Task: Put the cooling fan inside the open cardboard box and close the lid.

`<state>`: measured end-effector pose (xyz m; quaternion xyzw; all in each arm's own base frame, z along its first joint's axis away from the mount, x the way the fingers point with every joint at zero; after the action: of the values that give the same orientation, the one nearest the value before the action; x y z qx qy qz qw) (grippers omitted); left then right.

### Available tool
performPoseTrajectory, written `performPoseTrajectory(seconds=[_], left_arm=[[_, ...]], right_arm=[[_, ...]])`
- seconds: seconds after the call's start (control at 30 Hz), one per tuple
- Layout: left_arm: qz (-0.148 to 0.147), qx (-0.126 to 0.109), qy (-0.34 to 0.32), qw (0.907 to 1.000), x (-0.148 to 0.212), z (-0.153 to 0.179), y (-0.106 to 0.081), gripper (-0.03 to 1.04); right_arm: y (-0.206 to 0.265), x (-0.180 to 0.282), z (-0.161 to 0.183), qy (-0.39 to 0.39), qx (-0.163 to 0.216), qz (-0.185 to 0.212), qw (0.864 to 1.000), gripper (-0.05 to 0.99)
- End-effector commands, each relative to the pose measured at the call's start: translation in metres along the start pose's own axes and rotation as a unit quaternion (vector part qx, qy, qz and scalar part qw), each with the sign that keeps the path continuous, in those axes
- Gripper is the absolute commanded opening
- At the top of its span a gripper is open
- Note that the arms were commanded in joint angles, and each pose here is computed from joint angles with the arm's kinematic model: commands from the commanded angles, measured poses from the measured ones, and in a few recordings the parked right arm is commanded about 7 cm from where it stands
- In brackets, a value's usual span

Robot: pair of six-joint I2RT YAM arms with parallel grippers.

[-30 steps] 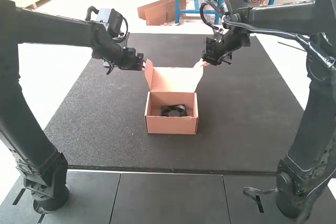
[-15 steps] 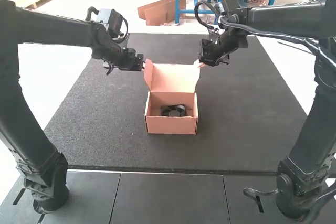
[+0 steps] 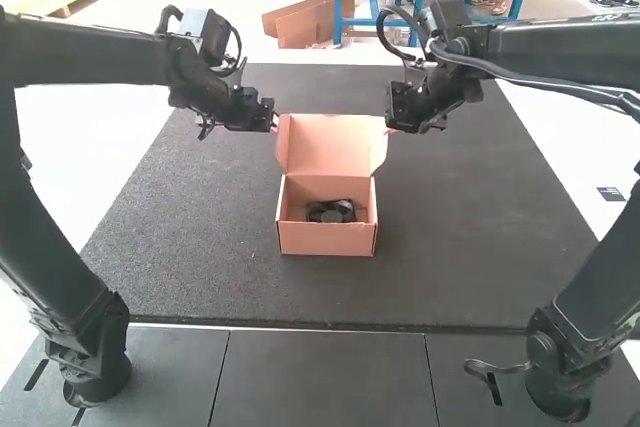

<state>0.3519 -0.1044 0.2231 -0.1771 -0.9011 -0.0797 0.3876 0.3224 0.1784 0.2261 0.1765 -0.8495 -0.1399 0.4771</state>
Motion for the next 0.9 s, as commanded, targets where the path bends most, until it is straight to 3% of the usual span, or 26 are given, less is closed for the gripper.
performPoseTrajectory(seconds=[0.0, 0.4, 0.87], left_arm=[[0.009, -0.002, -0.023, 0.9997, 0.016, -0.008, -0.005, 0.97], [0.016, -0.001, -0.008, 0.9998, 0.025, 0.018, -0.009, 0.97], [0.075, 0.002, -0.020, 0.9970, 0.031, 0.019, -0.022, 0.97]], right_arm=[[0.012, 0.014, 0.005, -0.020, 0.023, -0.012, 0.999, -0.02], [0.021, 0.019, 0.021, -0.015, 0.037, -0.027, 0.999, -0.02], [0.022, 0.019, 0.029, -0.008, 0.040, -0.037, 0.998, -0.02]])
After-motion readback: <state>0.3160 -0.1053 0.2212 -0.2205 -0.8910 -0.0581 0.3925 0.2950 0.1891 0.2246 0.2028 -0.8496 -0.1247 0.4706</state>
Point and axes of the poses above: each hand's point on the last joint's axis, 136 mm out from that joint toward the fingers, its own x axis back along the fingers, its own y axis along the line the jaws close on, z = x × y, the point moved 8 cm from there along x, back along the fingers, and after that the axes turned 12 degrees about -x, right-handed, at the moved point
